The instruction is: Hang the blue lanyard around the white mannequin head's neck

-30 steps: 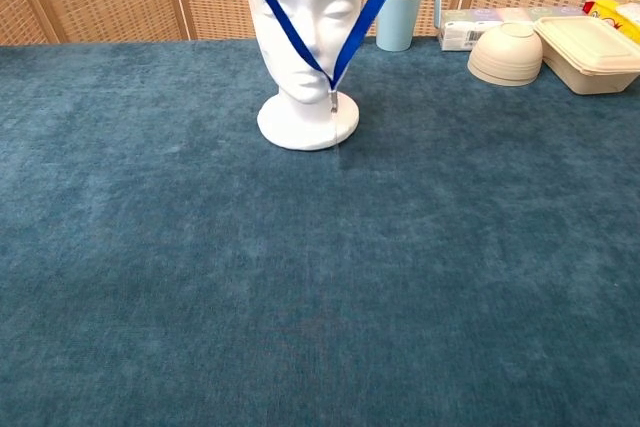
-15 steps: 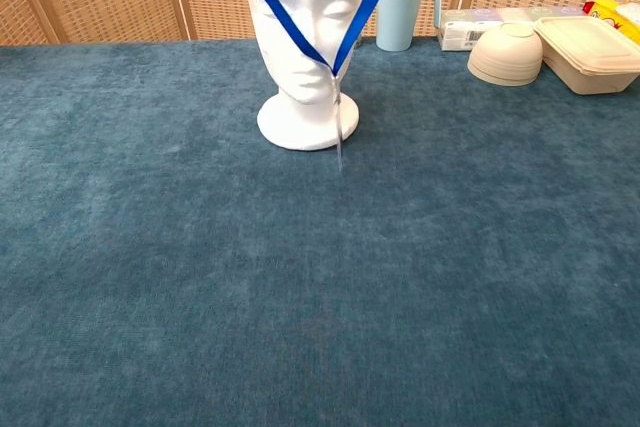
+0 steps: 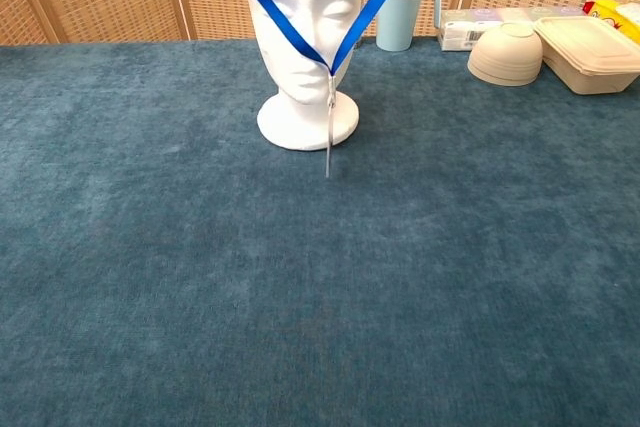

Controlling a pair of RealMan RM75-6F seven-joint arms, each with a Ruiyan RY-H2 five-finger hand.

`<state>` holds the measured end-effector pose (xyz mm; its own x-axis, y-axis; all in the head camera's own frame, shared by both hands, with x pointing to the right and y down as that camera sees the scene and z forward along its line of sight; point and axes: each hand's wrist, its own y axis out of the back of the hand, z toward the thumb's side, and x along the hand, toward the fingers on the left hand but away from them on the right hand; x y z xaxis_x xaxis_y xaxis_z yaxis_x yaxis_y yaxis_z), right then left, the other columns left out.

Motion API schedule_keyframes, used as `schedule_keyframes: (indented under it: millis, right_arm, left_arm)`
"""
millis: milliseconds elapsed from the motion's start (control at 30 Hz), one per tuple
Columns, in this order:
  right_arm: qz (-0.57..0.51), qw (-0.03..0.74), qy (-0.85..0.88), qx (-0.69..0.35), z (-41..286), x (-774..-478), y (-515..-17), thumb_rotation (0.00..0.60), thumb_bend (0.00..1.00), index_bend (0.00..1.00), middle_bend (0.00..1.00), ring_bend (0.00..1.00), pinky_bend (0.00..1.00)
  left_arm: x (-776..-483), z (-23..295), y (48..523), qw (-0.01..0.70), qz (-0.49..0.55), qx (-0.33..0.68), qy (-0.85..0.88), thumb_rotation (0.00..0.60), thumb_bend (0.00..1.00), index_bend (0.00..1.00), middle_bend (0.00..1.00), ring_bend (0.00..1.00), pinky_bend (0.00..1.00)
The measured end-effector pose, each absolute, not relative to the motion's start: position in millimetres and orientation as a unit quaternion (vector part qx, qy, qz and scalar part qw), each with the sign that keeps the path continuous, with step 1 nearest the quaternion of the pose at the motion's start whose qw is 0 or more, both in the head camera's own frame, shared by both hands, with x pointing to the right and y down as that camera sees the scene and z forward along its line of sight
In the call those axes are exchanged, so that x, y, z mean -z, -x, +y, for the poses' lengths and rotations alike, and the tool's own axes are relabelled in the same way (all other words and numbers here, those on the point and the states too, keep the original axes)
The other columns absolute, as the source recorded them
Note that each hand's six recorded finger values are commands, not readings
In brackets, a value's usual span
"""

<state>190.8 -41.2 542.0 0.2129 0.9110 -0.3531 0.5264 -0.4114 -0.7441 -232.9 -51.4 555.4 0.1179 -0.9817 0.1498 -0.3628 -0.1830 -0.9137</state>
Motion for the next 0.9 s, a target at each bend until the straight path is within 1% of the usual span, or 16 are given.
schedule_keyframes:
  millis: [533, 900]
  right_arm:
    - [-0.475, 0.230, 0.737, -0.422, -57, -568, -189, 0.541, 0.58, 0.75, 1.00, 1.00, 1.00]
    - [-0.468, 0.228, 0.732, -0.439, -72, -586, -187, 0.542, 0.58, 0.74, 1.00, 1.00, 1.00]
  left_arm:
    - [-587, -60, 232, 0.359, 0.510, 0.444, 0.644, 0.478, 0.46, 0.68, 1.00, 1.00, 1.00]
    - [-609, -63, 219, 0.358, 0.498, 0.461, 0.642, 0.478, 0.46, 0.68, 1.00, 1.00, 1.00]
